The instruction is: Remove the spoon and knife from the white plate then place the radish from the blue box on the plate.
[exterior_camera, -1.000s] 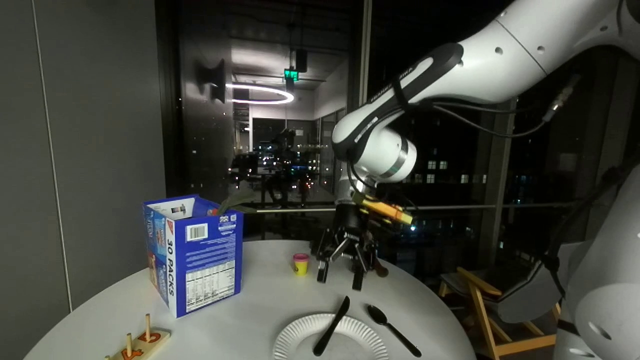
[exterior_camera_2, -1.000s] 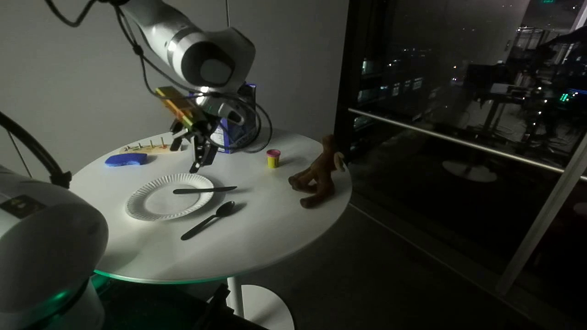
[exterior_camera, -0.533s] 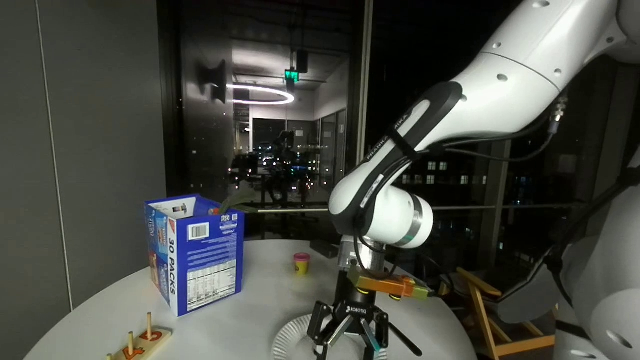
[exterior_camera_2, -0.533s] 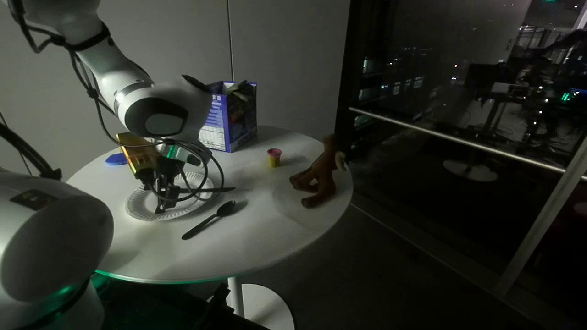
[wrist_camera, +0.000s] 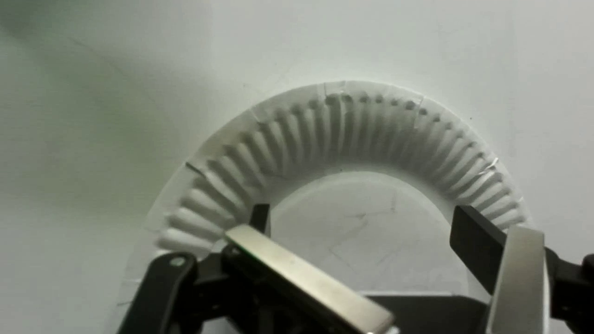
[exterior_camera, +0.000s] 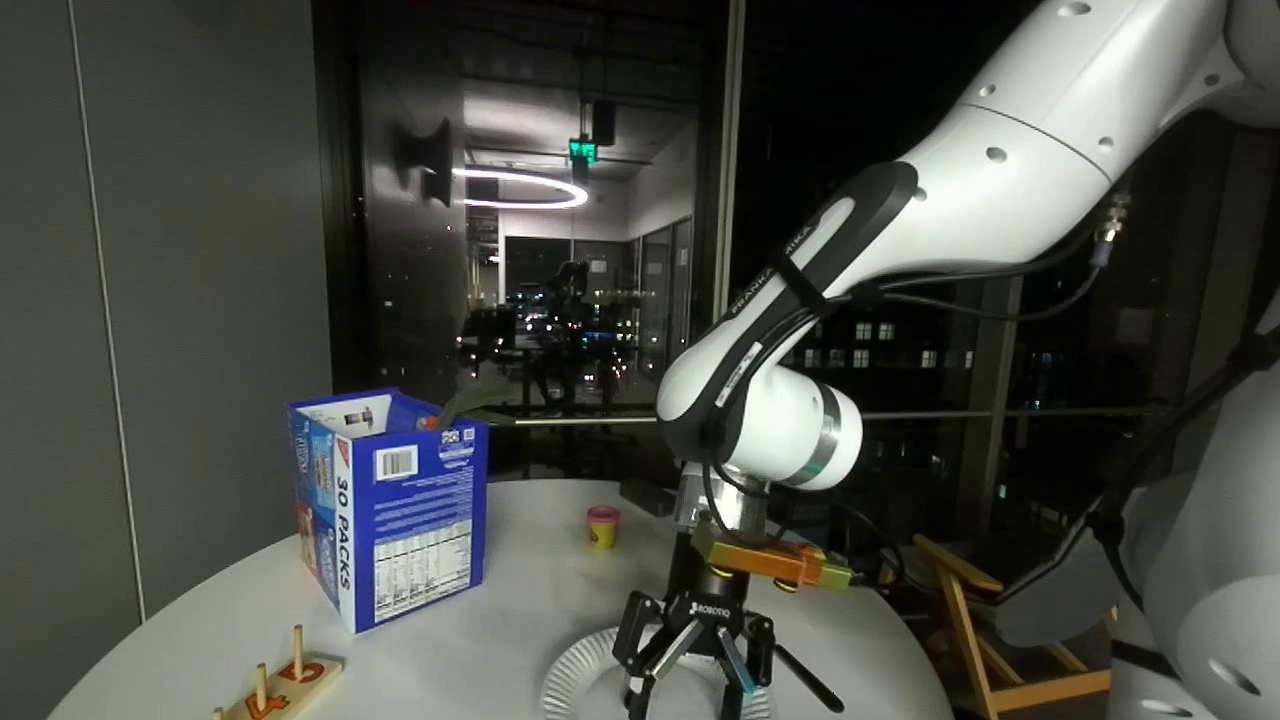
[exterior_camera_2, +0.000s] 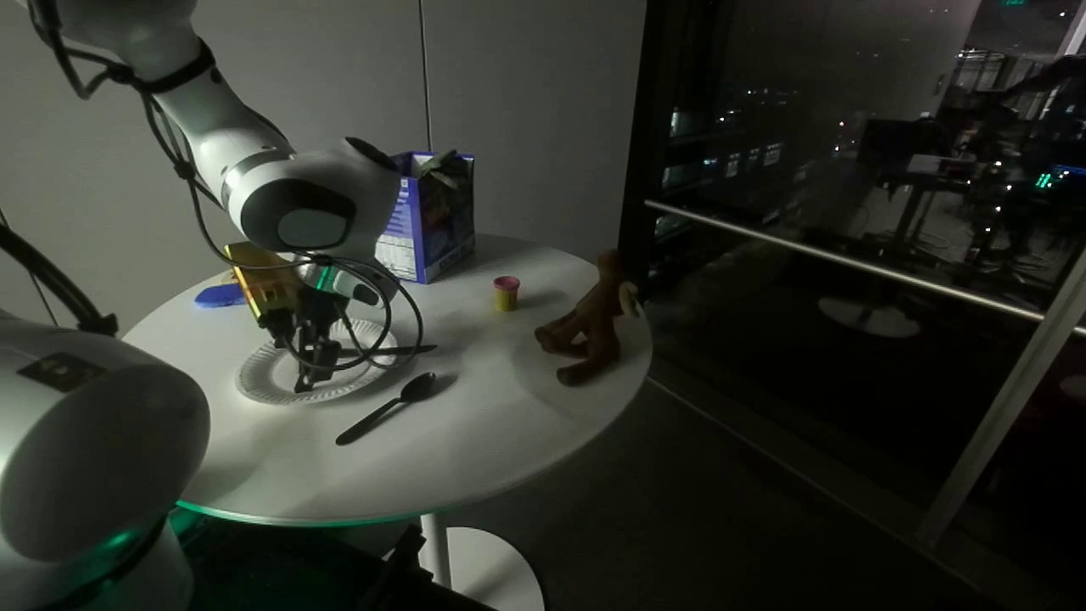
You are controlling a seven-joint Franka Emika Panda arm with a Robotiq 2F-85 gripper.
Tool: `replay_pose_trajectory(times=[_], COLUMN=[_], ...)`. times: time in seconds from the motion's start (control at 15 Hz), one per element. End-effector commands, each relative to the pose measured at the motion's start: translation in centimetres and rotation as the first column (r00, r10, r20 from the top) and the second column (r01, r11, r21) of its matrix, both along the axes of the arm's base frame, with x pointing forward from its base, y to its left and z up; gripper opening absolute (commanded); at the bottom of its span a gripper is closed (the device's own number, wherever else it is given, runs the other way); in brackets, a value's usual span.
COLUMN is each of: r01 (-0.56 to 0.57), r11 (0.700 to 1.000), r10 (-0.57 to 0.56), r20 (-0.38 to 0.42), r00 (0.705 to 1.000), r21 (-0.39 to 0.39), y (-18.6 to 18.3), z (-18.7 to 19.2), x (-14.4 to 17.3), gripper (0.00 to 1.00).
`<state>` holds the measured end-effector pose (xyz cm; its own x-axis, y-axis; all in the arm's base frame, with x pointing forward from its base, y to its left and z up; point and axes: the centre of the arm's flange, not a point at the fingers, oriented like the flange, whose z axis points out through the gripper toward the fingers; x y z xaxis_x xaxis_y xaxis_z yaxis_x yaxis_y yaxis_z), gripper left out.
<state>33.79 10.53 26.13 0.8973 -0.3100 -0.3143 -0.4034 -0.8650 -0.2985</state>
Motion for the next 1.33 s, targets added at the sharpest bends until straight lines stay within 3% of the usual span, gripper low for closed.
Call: replay_pose_trajectory(times=[0.0,0.27,0.47,0.53,0.6,0.73,1.13,1.27], r01=[0.095,0.274,0.38,0.404,0.417,0.438,0.481,0.479], r11=[0.994,0.953,0.898,0.878,0.863,0.837,0.761,0.742], r10=[-0.09,-0.241,-0.326,-0.344,-0.352,-0.366,-0.363,-0.352], r20=[0.101,0.228,0.245,0.246,0.253,0.259,0.329,0.337], r00=[0.991,0.943,0.913,0.906,0.901,0.894,0.872,0.873], r21=[-0.047,-0.13,-0.222,-0.259,-0.284,-0.328,-0.434,-0.468], y=[-0.5,-1.5,-1.9,-2.0,-2.2,-2.7,-2.9,-2.9], z=[0.5,0.8,0.5,0.4,0.1,-0.3,0.6,0.6], x=[0.6,2.3,2.4,2.4,2.5,2.8,3.3,3.2], gripper=[1.0,1.0,1.0,0.92,0.75,0.58,0.14,0.08])
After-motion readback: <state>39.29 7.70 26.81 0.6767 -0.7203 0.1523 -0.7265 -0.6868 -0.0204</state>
